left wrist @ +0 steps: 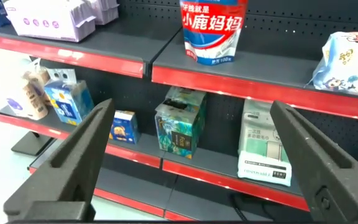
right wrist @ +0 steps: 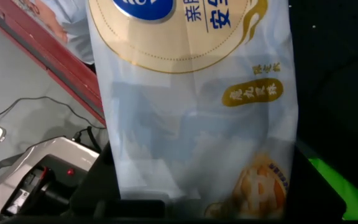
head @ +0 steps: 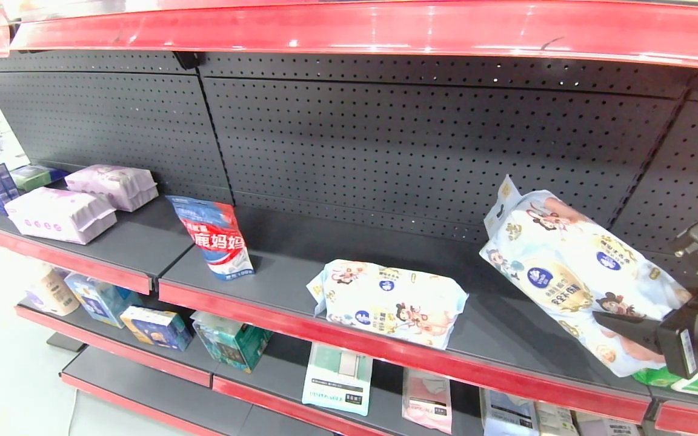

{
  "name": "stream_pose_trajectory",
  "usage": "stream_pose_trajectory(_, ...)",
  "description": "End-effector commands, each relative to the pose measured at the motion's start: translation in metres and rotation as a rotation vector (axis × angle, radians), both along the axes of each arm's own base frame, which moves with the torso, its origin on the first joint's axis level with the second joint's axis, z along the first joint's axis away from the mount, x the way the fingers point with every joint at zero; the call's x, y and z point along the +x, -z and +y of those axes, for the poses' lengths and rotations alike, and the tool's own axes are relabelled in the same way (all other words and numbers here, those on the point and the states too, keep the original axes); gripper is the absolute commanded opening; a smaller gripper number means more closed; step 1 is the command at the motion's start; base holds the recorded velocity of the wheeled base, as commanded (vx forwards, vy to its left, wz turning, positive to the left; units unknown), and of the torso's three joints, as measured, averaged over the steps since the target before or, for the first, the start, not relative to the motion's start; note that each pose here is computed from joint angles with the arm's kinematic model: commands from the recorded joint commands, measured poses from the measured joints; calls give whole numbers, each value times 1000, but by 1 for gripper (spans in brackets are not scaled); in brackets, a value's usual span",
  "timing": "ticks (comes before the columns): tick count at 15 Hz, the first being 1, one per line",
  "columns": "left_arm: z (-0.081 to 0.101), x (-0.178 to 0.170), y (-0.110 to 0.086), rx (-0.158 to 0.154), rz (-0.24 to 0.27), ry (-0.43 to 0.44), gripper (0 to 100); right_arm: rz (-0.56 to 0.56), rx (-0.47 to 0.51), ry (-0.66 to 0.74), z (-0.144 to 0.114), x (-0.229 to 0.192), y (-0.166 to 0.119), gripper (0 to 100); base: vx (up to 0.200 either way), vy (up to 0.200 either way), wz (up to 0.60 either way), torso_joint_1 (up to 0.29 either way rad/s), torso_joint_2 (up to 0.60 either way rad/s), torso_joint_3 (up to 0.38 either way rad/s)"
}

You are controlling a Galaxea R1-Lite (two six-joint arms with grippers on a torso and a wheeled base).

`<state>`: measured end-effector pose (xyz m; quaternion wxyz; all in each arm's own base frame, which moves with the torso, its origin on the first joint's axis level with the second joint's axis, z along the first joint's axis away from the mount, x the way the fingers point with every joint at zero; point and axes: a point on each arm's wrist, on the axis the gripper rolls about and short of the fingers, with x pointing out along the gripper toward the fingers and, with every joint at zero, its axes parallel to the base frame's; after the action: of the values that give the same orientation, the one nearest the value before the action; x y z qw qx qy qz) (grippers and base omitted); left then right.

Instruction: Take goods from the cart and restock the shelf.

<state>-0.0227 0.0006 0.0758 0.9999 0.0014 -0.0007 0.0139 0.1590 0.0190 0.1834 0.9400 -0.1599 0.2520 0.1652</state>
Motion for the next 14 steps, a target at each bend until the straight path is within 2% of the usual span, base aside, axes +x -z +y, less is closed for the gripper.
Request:
stream_pose_trajectory(1,0,0,0,0,-2,-1,100,41,2,-29,5,15,4,0,0,0,0,0,0,0)
stream_pose_trajectory(5,0,0,0,0,0,-1,100,27,-18,-64,12,47,-6,0,0,0,0,0,0,0)
stream_pose_trajectory(6,0,0,0,0,0,-1,100,30,-42,-85,17,70,-8,0,0,0,0,0,0,0)
stream_pose_trajectory(7,0,0,0,0,-2,-1,100,32,-44,-86,17,76,-8,0,0,0,0,0,0,0)
stream_pose_trajectory(12,0,0,0,0,-2,-1,100,102,-80,-120,26,126,16,0,0,0,0,0,0,0)
stream_pose_trajectory(14,0,0,0,0,1,-1,100,94,-86,-128,29,142,24,0,0,0,0,0,0,0)
